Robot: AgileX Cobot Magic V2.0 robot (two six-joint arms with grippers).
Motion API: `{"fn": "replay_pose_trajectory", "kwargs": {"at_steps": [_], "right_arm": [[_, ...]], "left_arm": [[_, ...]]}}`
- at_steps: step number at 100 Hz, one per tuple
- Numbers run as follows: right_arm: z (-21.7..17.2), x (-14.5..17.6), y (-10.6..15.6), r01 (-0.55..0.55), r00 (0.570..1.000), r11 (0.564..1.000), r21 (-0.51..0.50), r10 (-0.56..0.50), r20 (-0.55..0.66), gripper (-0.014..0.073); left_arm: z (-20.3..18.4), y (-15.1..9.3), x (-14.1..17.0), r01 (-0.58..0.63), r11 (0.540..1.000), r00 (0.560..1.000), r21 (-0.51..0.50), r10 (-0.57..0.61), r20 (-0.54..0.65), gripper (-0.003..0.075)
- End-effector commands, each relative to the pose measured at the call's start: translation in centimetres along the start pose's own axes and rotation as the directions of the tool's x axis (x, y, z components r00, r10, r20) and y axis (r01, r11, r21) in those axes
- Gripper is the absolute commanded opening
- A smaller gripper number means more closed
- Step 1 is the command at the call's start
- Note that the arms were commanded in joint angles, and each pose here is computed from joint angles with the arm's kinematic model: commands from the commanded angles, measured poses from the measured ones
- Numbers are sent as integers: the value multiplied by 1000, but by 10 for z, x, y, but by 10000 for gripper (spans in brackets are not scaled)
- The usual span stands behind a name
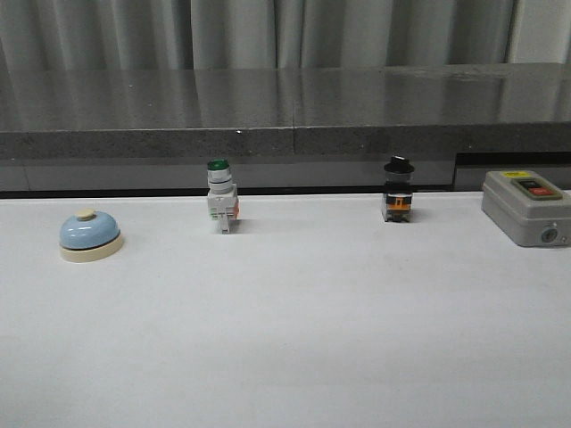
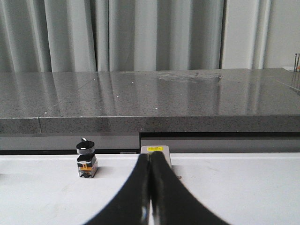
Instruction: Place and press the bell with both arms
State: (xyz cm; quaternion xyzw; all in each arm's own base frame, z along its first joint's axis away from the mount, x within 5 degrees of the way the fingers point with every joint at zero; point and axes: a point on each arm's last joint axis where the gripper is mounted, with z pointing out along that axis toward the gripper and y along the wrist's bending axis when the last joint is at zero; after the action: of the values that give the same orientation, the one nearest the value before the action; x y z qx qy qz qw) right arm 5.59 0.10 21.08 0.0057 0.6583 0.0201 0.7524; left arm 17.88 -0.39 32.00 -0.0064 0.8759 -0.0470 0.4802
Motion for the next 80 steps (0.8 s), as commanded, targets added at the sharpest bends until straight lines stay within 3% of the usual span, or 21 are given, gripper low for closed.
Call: {"fn": "replay_pose_trajectory", "kwargs": {"at_steps": [1, 9, 42, 80], "right_arm": [[-2, -13, 0, 14, 993, 1000, 2, -15, 115, -60], [-2, -13, 0, 14, 993, 1000, 2, -15, 115, -60], [-2, -13, 0, 14, 993, 1000, 2, -15, 115, -60], [-2, -13, 0, 14, 993, 1000, 2, -15, 115, -60]], "left_arm": [[7, -1, -24, 45, 999, 997, 19, -46, 68, 546], [21, -1, -31, 61, 998, 998, 26, -62, 25, 607], [87, -31, -55, -10, 992, 993, 125, 24, -115, 606], [178, -55, -55, -20, 982, 931, 186, 86, -354, 606]]}}
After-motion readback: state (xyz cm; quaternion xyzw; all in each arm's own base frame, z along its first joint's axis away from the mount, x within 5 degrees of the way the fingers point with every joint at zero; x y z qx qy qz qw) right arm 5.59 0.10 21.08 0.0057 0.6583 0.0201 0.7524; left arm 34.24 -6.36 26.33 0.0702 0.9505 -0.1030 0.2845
